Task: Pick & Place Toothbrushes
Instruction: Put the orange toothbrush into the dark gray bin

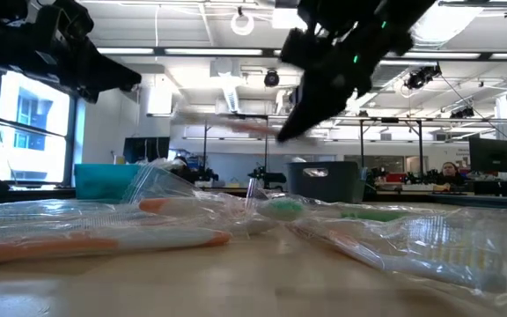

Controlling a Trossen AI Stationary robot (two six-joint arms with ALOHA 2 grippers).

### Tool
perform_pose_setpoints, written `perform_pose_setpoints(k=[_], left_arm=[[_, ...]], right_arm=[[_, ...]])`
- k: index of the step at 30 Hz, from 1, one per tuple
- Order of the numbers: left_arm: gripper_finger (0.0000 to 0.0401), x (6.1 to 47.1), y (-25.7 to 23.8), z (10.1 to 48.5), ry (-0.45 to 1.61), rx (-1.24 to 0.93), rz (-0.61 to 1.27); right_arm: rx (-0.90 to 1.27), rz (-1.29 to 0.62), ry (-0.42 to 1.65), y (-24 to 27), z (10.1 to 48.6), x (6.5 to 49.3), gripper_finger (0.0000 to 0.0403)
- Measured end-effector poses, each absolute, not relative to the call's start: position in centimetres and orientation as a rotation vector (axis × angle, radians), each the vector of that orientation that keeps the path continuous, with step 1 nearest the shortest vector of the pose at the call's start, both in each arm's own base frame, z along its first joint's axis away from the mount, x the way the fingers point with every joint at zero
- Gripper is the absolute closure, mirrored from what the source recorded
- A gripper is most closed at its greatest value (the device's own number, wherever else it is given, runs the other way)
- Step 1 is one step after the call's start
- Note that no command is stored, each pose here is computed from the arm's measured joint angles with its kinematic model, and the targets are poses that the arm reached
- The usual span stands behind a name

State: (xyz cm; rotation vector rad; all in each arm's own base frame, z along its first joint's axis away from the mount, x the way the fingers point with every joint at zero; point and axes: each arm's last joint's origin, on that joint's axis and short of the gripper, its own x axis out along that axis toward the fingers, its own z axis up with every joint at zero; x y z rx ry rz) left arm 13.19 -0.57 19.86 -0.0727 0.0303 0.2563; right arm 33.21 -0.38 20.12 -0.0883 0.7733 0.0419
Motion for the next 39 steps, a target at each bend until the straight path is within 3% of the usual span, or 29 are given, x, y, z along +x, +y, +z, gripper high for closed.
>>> perform_pose_setpoints(k=[9,17,21,26,39], left_arm=[[0.0401,12.9,-0.5,20.2,0.001,-0.08,0.255],[0.0401,12.9,-0.5,20.1,0.009,-0.078,0.255],[0.0401,12.9,-0.5,19.9,0.03,-0.065,0.256],[0.0401,12.9,-0.5,19.9,0.029,-0.072,0.254],[0.0401,12.9,-0.5,19.9,0.037,-0.063,0.254]], right_arm=[[0.015,-0.224,0.545,-0.9,28.6,28.1,0.0383],[0.05,-0.447,0.38,-0.8,32.1,25.1,0.0383],[0.172,-0.547,0.314,-1.0,32.6,24.5,0.0383],[0.297,-0.495,0.244,-0.1,33.2,24.6,0.0383],[0.71,-0.587,0.421,5.0,29.5,23.8,0.0383]])
